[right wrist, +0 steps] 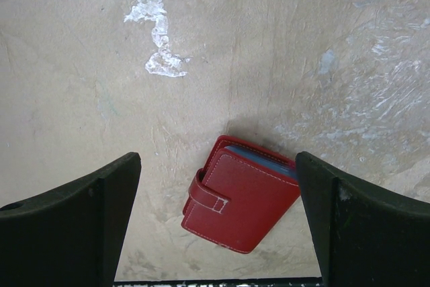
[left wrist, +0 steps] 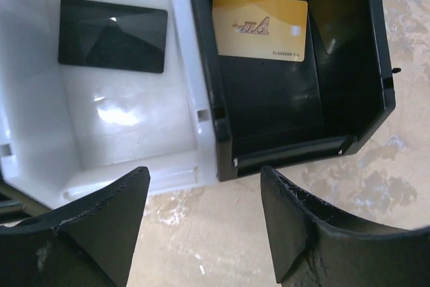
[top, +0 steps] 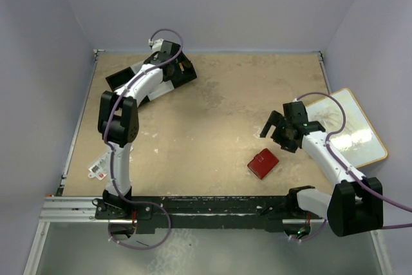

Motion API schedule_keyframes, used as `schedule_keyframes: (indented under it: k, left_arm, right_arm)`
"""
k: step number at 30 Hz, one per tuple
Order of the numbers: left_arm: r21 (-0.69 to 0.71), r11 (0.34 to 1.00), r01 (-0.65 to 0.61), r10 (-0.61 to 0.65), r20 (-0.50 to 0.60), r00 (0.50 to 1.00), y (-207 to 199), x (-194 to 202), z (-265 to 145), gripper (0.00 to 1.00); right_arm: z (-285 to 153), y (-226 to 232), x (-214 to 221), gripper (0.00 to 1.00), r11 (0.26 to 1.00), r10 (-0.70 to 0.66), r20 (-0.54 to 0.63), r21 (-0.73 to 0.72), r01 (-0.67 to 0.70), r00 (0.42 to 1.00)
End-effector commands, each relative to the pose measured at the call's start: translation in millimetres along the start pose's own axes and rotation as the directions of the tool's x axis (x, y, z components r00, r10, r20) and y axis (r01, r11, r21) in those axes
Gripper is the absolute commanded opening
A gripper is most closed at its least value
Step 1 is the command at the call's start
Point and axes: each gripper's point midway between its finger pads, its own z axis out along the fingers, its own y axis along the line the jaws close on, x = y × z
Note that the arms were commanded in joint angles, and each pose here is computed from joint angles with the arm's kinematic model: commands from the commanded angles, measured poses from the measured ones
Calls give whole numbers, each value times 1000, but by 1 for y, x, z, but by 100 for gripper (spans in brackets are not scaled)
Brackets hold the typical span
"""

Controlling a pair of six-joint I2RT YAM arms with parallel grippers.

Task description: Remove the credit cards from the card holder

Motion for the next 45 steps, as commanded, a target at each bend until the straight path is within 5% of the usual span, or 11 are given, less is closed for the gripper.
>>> schedule_keyframes:
  k: [1,15,29,45]
  left_arm:
    - [-67,995,-70,72,41,997,-2,-13,9,63]
    - [-66,988,-142,142,-6,990,-1,9,28,51]
    - [7,983,-181,181,-53,982,-11,28,35,29]
    - [120,986,-113,129,-129,983,-41,79,-17,25]
  right_arm:
    - [-6,5,-8,100,1000,-15,25,-26,16,1000]
    - [-9,7,-7,100,999,-18,30,-43,19,999]
    - [-5,5,-6,100,999,-18,20,-28,19,1000]
    - [-6,2,-6,100,1000,-1,19,-7,1,1000]
